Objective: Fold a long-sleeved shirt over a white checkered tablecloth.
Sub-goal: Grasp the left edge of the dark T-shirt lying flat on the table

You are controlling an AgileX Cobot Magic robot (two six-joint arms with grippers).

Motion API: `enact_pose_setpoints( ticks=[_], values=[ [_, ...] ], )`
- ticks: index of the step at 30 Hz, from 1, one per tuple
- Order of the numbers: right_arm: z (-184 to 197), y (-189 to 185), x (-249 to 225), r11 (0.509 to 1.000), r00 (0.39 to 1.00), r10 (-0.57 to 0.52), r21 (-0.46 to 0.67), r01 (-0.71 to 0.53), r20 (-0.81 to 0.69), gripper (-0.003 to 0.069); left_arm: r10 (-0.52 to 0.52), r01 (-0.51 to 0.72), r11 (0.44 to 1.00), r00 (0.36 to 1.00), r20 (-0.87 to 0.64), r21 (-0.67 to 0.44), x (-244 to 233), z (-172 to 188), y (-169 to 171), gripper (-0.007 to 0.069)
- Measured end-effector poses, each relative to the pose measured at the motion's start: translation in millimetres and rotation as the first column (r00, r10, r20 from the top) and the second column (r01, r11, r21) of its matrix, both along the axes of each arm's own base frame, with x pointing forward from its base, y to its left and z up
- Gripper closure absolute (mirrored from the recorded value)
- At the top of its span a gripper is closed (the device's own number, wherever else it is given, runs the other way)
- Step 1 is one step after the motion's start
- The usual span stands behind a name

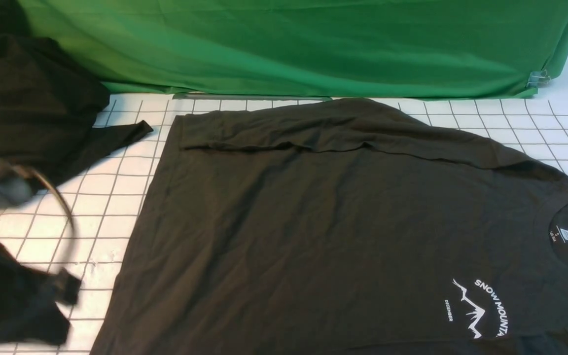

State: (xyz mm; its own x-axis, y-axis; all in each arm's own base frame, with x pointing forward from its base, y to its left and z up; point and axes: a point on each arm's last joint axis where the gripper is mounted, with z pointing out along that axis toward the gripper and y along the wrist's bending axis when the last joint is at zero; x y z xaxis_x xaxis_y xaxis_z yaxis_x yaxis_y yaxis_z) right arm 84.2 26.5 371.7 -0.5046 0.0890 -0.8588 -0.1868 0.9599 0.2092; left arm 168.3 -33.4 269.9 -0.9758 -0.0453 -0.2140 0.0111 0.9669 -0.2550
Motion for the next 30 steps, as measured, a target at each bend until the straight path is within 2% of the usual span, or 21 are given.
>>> enact_pose_setpoints(
  ticks=[1,2,5,8,13,18,19,20,21,22,23,25,28,30],
  values=[
    [-1.9,3.1,7.3,0.999,0.998,0.016,-0.036,-0.018,-0.06,0.0659,-0.011,0.011,1.0,1.0,-0.012,0.004,0.8,-4.2,-2.0,0.0629],
    [-5.8,11.9,19.9,0.99,0.977,0.066,-0.111,-0.09,-0.203,0.0659,-0.049,0.05,0.999,0.998,-0.05,0.015,1.0,-16.8,-11.0,0.063],
    [-19.3,29.8,44.1,0.957,0.923,0.129,-0.198,-0.212,-0.363,0.0659,-0.144,0.149,0.988,0.984,-0.11,0.041,-5.6,-37.6,-35.7,0.0631],
    [-32.2,42.3,60.2,0.937,0.885,0.153,-0.221,-0.271,-0.439,0.0659,-0.221,0.243,0.965,0.956,-0.191,0.095,-16.9,-55.0,-57.6,0.0631],
    [-40.1,49.9,71.7,0.929,0.869,0.163,-0.223,-0.294,-0.466,0.0659,-0.237,0.28,0.944,0.944,-0.23,0.176,-19.4,-68.2,-71.0,0.062],
    [-38.7,51.7,75.0,0.927,0.882,0.179,-0.227,-0.3,-0.436,0.0659,-0.23,0.259,0.944,0.961,-0.155,0.203,-9.4,-75.4,-77.1,0.0523],
    [-38.4,51.9,75.4,0.927,0.884,0.18,-0.226,-0.299,-0.431,0.0659,-0.229,0.253,0.945,0.964,-0.138,0.205,-6.5,-77.3,-78.5,0.0473],
    [-38.2,52.0,75.6,0.927,0.885,0.18,-0.226,-0.298,-0.429,0.0659,-0.228,0.253,0.946,0.964,-0.135,0.205,-5.8,-77.9,-78.8,0.0457],
    [-38.0,52.2,76.0,0.928,0.887,0.182,-0.225,-0.297,-0.424,0.0659,-0.227,0.253,0.944,0.964,-0.138,0.212,-3.5,-81.5,-79.8,0.0382],
    [-37.9,52.3,76.2,0.928,0.888,0.182,-0.225,-0.297,-0.423,0.0659,-0.225,0.253,0.943,0.963,-0.147,0.217,-2.5,-84.1,-80.2,0.0341],
    [-38.0,52.3,76.2,0.928,0.888,0.182,-0.225,-0.297,-0.423,0.0659,-0.225,0.254,0.942,0.963,-0.15,0.219,-2.4,-84.7,-80.2,0.0333],
    [-37.7,52.5,76.6,0.929,0.89,0.183,-0.224,-0.296,-0.418,0.0659,-0.225,0.26,0.937,0.96,-0.165,0.233,1.0,-91.8,-81.5,0.0235],
    [-37.7,52.5,76.6,0.928,0.89,0.184,-0.225,-0.297,-0.418,0.0659,-0.223,0.263,0.935,0.958,-0.181,0.239,4.6,-101.4,-84.0,0.0161],
    [-37.6,52.5,76.6,0.928,0.89,0.185,-0.225,-0.298,-0.417,0.0659,-0.218,0.264,0.934,0.955,-0.199,0.24,5.6,-107.0,-85.2,0.0144]
  ],
)
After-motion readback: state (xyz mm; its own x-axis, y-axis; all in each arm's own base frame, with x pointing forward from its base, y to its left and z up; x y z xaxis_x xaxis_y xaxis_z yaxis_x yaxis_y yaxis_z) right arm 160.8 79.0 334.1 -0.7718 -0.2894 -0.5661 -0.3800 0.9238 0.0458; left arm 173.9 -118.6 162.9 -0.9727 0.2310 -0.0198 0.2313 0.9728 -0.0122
